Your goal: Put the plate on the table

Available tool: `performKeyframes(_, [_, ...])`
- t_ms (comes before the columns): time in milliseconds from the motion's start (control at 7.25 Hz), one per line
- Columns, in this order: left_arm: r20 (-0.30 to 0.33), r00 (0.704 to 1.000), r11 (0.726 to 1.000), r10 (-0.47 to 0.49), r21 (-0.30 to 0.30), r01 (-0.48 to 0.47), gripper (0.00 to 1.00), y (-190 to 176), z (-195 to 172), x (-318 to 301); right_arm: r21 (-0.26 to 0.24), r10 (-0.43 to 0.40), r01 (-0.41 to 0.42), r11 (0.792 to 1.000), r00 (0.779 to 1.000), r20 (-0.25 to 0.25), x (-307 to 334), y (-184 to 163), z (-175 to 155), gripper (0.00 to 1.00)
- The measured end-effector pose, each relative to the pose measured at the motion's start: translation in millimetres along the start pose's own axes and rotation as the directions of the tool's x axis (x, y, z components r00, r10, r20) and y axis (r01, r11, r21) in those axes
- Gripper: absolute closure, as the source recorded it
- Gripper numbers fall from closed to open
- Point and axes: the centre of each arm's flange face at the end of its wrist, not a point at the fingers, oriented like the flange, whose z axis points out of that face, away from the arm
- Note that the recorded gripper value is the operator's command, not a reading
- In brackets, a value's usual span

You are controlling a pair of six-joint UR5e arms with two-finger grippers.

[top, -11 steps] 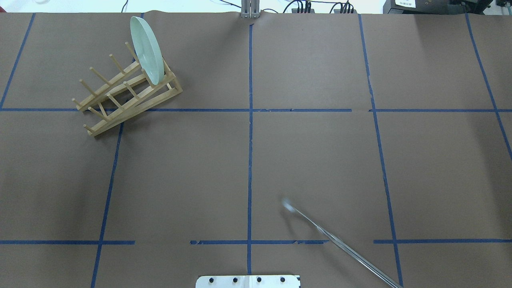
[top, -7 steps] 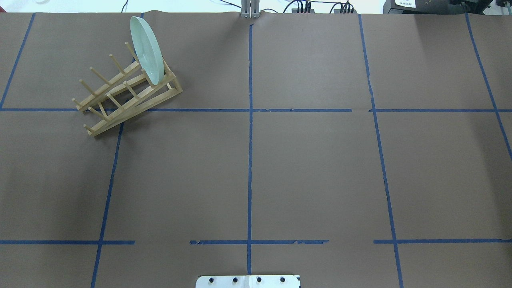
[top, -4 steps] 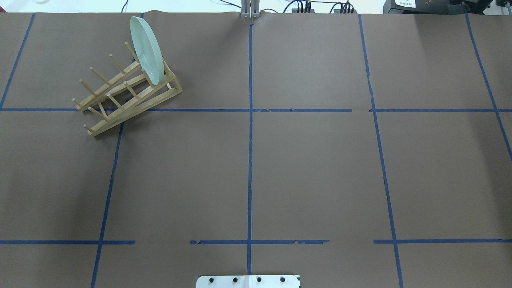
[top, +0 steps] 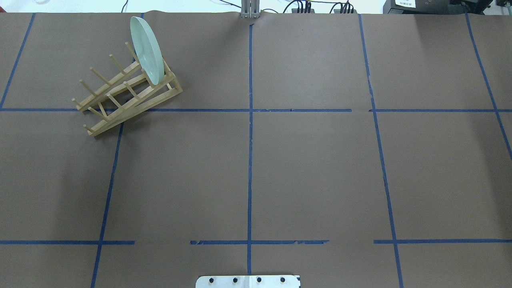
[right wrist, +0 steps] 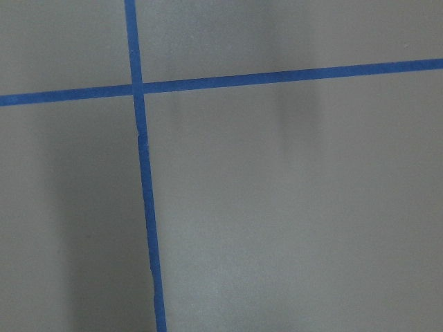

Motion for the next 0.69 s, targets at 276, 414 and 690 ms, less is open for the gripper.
performKeyframes(276, [-0.142,0.975,0.984,-0.168,0.028,0.173,0.03,-18.4,30.3,71.6,0.0,0.0,0.0,1.0,1.0,0.0,0.0,0.0,0.0,0.0])
performKeyframes(414, [-0.188,0.956,0.972,-0.224,0.034,0.234,0.03,-22.6,63.5,132.3,0.0,0.0,0.0,1.0,1.0,0.0,0.0,0.0,0.0,0.0])
performKeyframes(690, [-0.274,0.903,0.93,-0.332,0.065,0.362,0.03,-15.4,131.5,255.7,0.0,0.0,0.0,1.0,1.0,0.0,-0.1,-0.1,0.0,0.0])
